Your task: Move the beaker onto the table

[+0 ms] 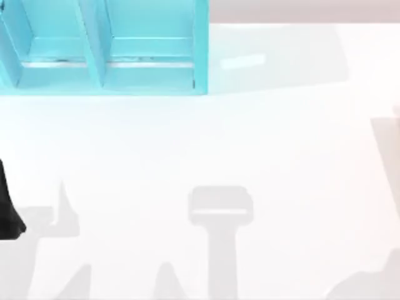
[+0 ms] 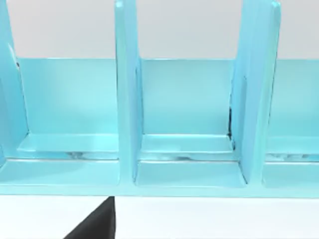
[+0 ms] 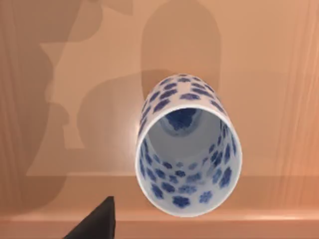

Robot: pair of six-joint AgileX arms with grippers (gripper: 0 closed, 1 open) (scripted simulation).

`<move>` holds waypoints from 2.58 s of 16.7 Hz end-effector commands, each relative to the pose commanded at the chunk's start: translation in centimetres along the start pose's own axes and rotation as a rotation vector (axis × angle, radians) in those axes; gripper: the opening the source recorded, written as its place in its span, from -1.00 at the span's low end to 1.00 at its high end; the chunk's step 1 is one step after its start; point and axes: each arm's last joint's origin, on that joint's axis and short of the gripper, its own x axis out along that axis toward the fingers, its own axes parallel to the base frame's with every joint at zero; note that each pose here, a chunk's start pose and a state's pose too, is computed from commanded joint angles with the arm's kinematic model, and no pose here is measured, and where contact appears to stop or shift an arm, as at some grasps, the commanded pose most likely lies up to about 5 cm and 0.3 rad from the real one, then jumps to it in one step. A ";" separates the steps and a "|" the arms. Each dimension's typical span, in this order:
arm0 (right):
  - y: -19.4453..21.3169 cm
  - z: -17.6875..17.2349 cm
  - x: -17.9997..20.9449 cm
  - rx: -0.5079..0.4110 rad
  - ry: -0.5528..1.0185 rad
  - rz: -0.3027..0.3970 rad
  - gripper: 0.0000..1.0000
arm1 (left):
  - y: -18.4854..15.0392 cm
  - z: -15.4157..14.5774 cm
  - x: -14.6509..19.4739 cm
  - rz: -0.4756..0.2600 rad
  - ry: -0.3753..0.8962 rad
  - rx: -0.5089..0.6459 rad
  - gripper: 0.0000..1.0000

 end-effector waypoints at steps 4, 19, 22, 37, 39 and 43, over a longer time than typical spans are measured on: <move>0.0 0.0 4.0 0.000 0.000 0.000 1.00 | 0.0 0.0 0.0 0.000 0.000 0.000 1.00; 0.2 -0.3 6.7 0.000 -0.001 -0.001 -0.06 | 0.0 0.0 0.0 0.000 0.000 0.000 1.00; 0.2 -0.3 6.7 0.000 -0.001 -0.001 -0.51 | 0.0 0.0 0.0 0.000 0.000 0.000 1.00; 1.2 0.2 5.1 0.002 -0.020 -0.013 -1.00 | 0.0 0.0 0.0 0.000 0.000 0.000 1.00; 3.0 0.6 3.3 0.002 -0.024 -0.014 -1.00 | 0.0 0.0 0.0 0.000 0.000 0.000 1.00; 7.4 0.3 -0.2 0.001 0.029 0.010 -1.00 | 0.0 0.0 0.0 0.000 0.000 0.000 1.00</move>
